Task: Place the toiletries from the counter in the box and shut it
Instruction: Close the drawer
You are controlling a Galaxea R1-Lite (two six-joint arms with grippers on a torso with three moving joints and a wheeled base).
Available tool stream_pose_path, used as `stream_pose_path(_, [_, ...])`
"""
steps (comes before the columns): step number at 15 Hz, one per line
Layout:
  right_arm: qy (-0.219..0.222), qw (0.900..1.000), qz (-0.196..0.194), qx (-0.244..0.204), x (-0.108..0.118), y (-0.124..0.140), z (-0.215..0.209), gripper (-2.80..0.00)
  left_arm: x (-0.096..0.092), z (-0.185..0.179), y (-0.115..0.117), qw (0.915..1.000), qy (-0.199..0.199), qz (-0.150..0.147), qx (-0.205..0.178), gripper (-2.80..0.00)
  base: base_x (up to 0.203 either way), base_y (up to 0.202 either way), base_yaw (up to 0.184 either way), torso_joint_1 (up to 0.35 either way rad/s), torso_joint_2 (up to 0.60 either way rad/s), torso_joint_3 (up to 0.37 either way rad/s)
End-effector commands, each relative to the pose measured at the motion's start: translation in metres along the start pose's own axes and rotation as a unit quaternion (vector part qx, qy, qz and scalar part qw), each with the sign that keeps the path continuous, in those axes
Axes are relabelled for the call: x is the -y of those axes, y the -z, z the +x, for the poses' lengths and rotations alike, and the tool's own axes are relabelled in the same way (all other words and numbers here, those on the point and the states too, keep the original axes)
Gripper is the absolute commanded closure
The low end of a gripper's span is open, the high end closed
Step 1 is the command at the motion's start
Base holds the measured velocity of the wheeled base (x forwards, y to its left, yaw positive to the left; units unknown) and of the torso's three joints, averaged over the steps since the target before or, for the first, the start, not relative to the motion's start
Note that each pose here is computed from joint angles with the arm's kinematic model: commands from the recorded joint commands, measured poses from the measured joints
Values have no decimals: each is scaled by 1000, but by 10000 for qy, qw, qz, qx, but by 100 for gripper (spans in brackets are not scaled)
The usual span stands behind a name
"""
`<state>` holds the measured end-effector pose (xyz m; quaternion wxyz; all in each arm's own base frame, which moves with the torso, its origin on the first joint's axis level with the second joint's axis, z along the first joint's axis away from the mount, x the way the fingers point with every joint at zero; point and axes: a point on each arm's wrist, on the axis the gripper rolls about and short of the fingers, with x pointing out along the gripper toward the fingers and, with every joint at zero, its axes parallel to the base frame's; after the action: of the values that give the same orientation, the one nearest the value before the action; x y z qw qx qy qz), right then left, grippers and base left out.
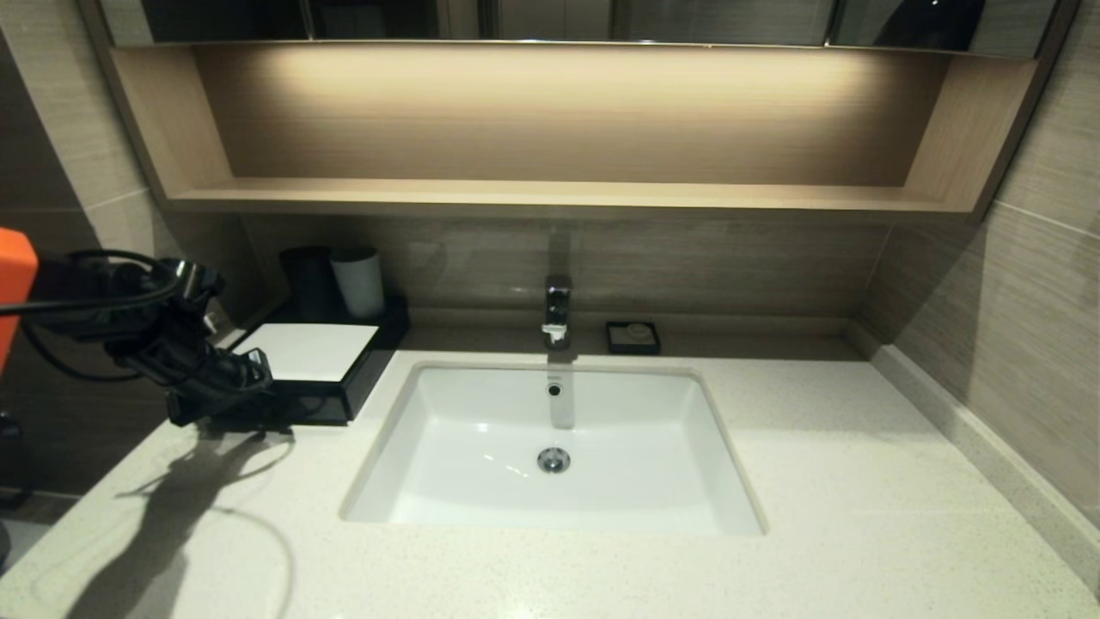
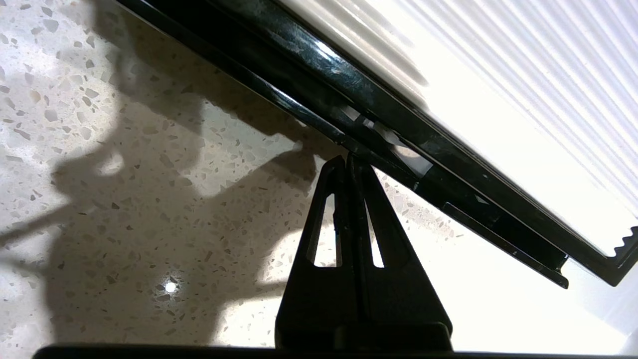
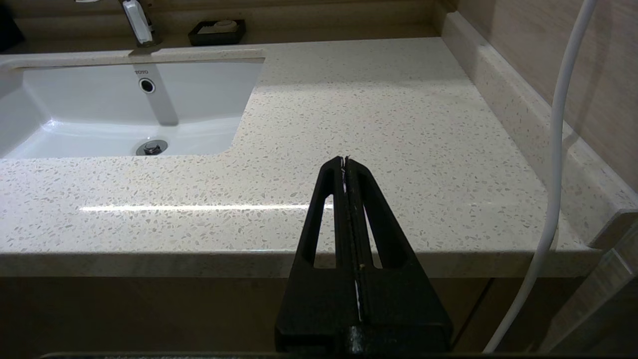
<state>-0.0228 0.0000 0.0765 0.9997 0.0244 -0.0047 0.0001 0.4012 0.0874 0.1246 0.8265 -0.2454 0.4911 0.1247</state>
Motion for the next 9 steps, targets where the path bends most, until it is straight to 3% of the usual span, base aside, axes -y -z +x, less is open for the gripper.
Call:
stream_pose_path(1, [-1, 10000, 1, 4, 0, 0, 0, 0, 0, 1, 0, 10000, 5, -15, -20, 0, 0, 0, 0, 0, 0, 0])
stream_pose_path(9, [0, 10000, 1, -1, 0, 0, 0, 0, 2, 1, -6, 9998, 72, 11, 158, 0, 0, 0, 0, 0, 0, 0])
